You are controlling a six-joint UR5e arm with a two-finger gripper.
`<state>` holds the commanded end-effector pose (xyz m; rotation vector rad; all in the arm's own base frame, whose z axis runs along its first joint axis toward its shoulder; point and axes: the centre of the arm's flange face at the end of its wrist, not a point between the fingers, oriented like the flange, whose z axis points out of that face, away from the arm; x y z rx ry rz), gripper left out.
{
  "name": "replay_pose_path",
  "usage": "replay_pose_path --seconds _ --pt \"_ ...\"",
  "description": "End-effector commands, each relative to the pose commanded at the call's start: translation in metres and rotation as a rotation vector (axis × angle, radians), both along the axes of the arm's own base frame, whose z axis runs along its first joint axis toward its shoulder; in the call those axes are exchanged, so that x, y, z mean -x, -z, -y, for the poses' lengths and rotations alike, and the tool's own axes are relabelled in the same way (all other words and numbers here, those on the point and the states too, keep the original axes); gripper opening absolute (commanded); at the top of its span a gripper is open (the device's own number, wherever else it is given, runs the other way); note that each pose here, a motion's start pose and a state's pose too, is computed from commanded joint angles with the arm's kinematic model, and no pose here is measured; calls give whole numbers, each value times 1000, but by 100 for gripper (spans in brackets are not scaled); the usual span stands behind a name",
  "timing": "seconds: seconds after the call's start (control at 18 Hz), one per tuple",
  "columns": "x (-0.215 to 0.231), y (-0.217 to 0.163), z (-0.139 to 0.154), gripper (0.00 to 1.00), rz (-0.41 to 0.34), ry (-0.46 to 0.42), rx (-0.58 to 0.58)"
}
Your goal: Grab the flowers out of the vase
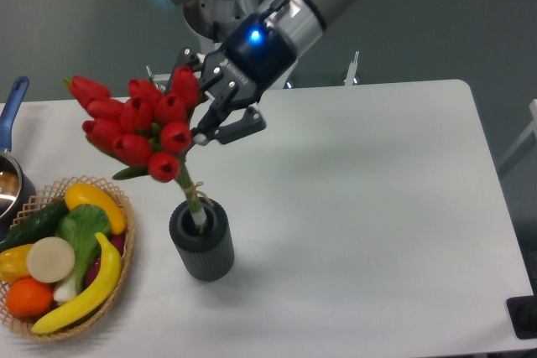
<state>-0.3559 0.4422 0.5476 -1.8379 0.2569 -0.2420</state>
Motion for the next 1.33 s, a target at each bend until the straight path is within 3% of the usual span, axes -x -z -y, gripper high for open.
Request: replay_pose_path --seconds 0.39,0.72,1.33 --pt "87 1 81 39 -38 -195 -7" --pt "134 13 100 39 -78 -234 -10" --pt "198 51 166 39 -93 -345 4"
